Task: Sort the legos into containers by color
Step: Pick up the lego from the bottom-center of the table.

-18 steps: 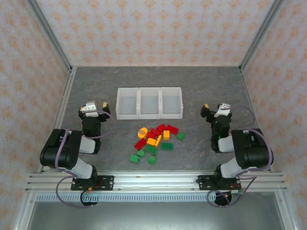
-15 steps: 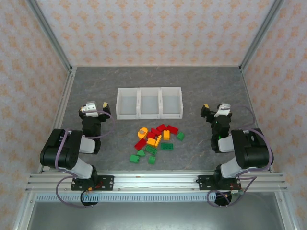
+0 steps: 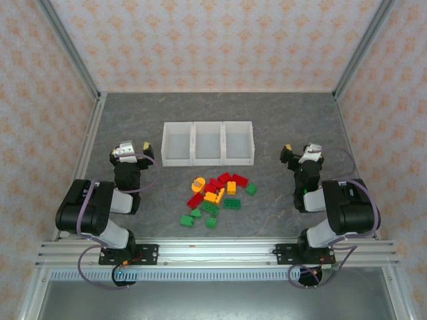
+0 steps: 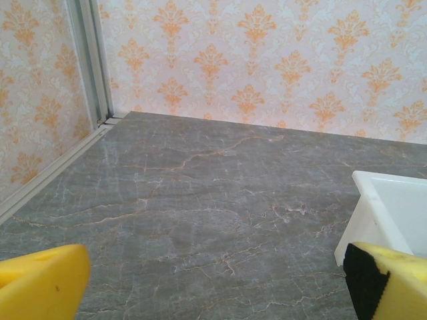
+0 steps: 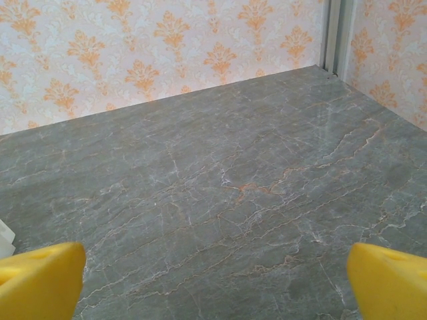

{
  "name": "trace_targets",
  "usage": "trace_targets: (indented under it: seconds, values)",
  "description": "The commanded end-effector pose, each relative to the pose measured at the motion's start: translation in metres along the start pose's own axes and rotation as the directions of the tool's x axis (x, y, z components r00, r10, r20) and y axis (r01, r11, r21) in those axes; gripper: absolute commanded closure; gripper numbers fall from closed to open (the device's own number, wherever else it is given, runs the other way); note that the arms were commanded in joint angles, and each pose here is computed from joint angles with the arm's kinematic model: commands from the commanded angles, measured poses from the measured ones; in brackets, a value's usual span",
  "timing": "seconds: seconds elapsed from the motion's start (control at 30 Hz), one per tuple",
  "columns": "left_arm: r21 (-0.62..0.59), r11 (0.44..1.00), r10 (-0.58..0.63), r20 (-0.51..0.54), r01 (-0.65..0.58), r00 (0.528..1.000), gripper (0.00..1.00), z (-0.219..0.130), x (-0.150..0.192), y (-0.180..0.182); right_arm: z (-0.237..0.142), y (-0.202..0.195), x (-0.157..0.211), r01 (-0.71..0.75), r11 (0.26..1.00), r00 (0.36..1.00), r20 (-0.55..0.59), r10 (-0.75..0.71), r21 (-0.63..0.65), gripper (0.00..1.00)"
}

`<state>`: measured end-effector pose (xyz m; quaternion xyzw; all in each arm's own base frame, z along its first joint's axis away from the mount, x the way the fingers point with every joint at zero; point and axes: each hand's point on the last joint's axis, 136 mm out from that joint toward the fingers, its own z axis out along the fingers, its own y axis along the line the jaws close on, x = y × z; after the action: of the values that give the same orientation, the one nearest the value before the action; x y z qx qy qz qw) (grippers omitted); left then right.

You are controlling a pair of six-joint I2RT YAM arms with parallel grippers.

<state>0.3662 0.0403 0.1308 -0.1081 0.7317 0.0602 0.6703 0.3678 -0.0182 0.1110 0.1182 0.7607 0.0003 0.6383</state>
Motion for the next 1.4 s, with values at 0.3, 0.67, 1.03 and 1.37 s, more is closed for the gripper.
trace_targets:
  seconds: [0.3, 0.67, 1.03, 1.37]
  values:
    - [-0.04, 0.999, 0.018, 0.079, -0.015, 0.997, 0.01, -0.013, -0.012, -0.003, 0.003, -0.003, -0.015, -0.008, 1.0, 0.998, 0.055, 0.007, 0.027, 0.0]
    - [-0.318, 0.927, -0.189, 0.06, 0.198, 0.98, 0.01, -0.028, -0.08, 0.012, -0.006, -0.006, -0.087, -0.385, 0.912, 0.913, -0.086, 0.399, 0.143, 0.0]
    - [0.076, 0.934, -0.253, -0.55, 0.349, 0.796, 0.01, -0.098, -0.056, -0.07, -0.101, 0.133, -0.024, -0.363, 0.893, 0.719, -0.689, 0.088, -0.264, 0.03]
    - [0.22, 0.891, -0.246, -0.502, 0.397, 0.829, 0.01, -0.129, -0.059, -0.081, -0.16, 0.111, 0.057, -0.235, 0.972, 0.53, -0.838, 0.129, 0.002, 0.0]
